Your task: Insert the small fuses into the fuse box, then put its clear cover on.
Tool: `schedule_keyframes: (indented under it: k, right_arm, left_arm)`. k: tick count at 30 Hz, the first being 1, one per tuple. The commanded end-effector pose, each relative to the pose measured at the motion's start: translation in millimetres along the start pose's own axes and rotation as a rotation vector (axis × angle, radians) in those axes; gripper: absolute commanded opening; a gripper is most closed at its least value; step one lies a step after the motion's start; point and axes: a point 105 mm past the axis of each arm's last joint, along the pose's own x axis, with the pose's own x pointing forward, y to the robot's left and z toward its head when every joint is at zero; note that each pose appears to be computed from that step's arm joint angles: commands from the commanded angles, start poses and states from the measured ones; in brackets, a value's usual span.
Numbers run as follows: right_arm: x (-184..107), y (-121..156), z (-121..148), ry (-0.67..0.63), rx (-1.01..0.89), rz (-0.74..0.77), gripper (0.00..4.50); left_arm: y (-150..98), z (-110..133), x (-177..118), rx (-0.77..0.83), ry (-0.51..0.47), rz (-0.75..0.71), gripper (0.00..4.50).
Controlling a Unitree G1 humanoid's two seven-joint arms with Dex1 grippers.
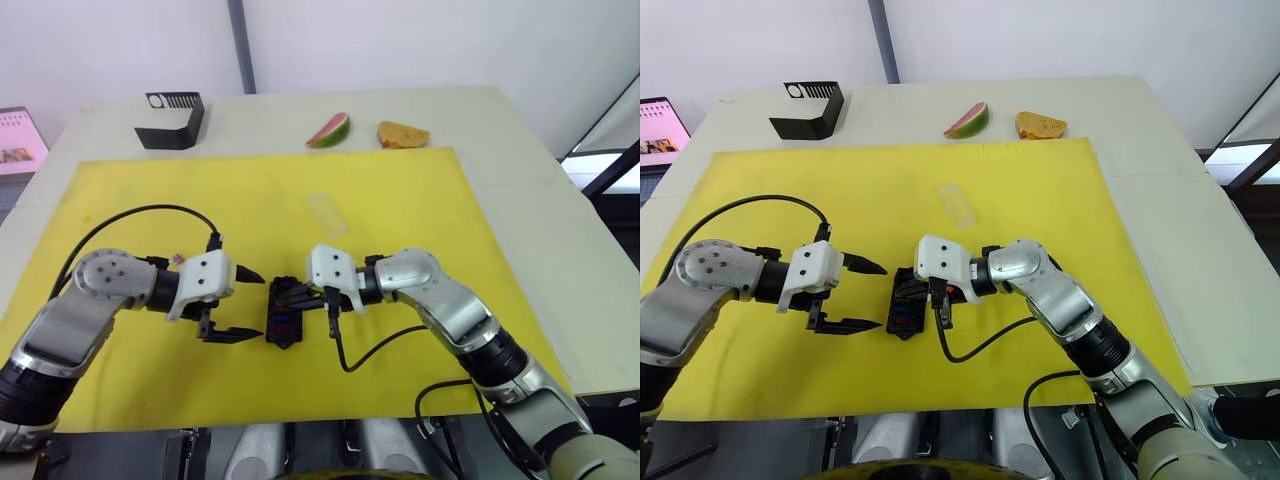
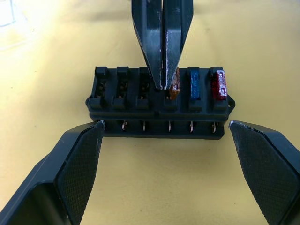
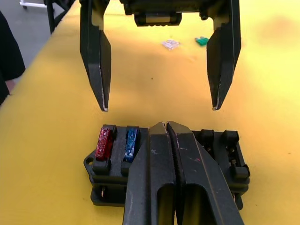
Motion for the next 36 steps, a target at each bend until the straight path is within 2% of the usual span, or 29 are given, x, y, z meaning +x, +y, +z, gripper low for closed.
schedule_keyframes:
  k: [1,4,7,13,18,21,26,29,32,36]
  right_arm:
    - [5,10,-17,0.091,-0.025,0.035,0.05]
    - [7,9,-36,0.196,-0.045,0.018,0.05]
    - [7,6,-35,0.196,-0.043,-0.008,0.05]
    - [3,7,7,0.001,-0.030,0.013,0.05]
    - [2,0,22,-0.065,0.015,-0.004,0.05]
    - [4,2,12,-0.017,0.022,0.005,0.05]
    - [6,9,-24,0.158,0.043,0.023,0.05]
    - [4,10,-30,0.183,0.034,0.025,0.05]
    - [-1,5,-1,0.041,0.029,-0.004,0.05]
    - [-29,-14,30,-0.116,0.079,-0.142,0.05]
  left_arm:
    - [2,4,-1,0.028,-0.004,0.002,4.50]
    - [2,5,0,0.029,-0.006,0.003,4.50]
    - [1,4,1,0.029,-0.009,0.005,4.50]
    - [-2,3,1,0.028,-0.010,0.009,4.50]
    - [-1,2,1,0.024,-0.015,0.016,4.50]
    - [0,3,1,0.024,-0.017,0.017,4.50]
    - [1,4,2,0.018,-0.024,0.021,4.50]
    - [2,3,2,0.011,-0.027,0.023,4.50]
    - [8,4,0,-0.023,-0.068,0.077,4.50]
    - [17,6,-10,-0.116,-0.171,0.219,4.50]
